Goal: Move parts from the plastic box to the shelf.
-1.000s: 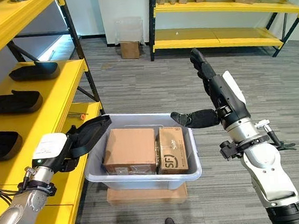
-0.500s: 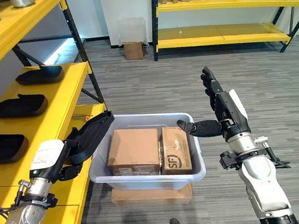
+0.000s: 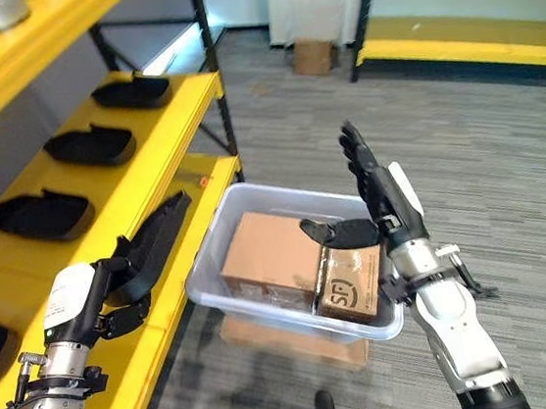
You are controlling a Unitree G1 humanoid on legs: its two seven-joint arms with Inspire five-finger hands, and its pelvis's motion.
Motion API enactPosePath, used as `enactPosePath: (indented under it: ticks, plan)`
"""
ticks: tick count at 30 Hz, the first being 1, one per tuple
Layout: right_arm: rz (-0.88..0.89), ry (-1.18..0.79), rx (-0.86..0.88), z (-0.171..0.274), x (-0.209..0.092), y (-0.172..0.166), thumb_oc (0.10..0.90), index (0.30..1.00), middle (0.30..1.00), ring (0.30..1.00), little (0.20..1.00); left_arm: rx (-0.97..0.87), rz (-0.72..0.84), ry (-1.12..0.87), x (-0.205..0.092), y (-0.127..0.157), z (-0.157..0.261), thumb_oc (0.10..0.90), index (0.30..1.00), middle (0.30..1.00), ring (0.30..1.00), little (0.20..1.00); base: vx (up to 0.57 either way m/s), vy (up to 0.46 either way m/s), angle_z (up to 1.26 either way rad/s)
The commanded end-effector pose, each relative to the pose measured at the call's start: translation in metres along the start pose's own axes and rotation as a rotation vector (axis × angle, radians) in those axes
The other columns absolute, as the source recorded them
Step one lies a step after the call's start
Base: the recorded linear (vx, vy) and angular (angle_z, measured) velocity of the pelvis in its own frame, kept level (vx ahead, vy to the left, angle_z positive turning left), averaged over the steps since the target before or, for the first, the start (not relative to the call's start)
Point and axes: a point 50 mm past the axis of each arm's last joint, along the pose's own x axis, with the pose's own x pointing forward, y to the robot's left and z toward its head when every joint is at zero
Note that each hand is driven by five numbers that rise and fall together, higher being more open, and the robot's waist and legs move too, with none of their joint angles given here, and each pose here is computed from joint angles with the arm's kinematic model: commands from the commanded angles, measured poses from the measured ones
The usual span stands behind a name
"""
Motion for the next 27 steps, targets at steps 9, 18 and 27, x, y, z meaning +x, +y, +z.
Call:
enactPosePath:
  ticks: [9,18,27]
  plan:
    - [-0.134,-0.28,-0.072,0.048,-0.004,-0.015,0.9,1.0,1.0,1.0,1.0,-0.146,0.373,-0.505,0.042,0.068,0.089,0.4,0.3,0.3,0.3,0.3,-0.16,0.072,2.09]
    - [-0.159,-0.249,-0.076,0.041,-0.008,-0.014,0.9,1.0,1.0,1.0,1.0,-0.116,0.39,-0.523,0.039,0.073,0.09,0.4,0.3,0.3,0.3,0.3,-0.06,0.167,0.22]
    - [-0.152,-0.235,-0.081,0.038,-0.004,-0.008,0.9,1.0,1.0,1.0,1.0,-0.042,0.436,-0.487,0.034,0.078,0.084,0.4,0.3,0.3,0.3,0.3,-0.1,0.163,0.07]
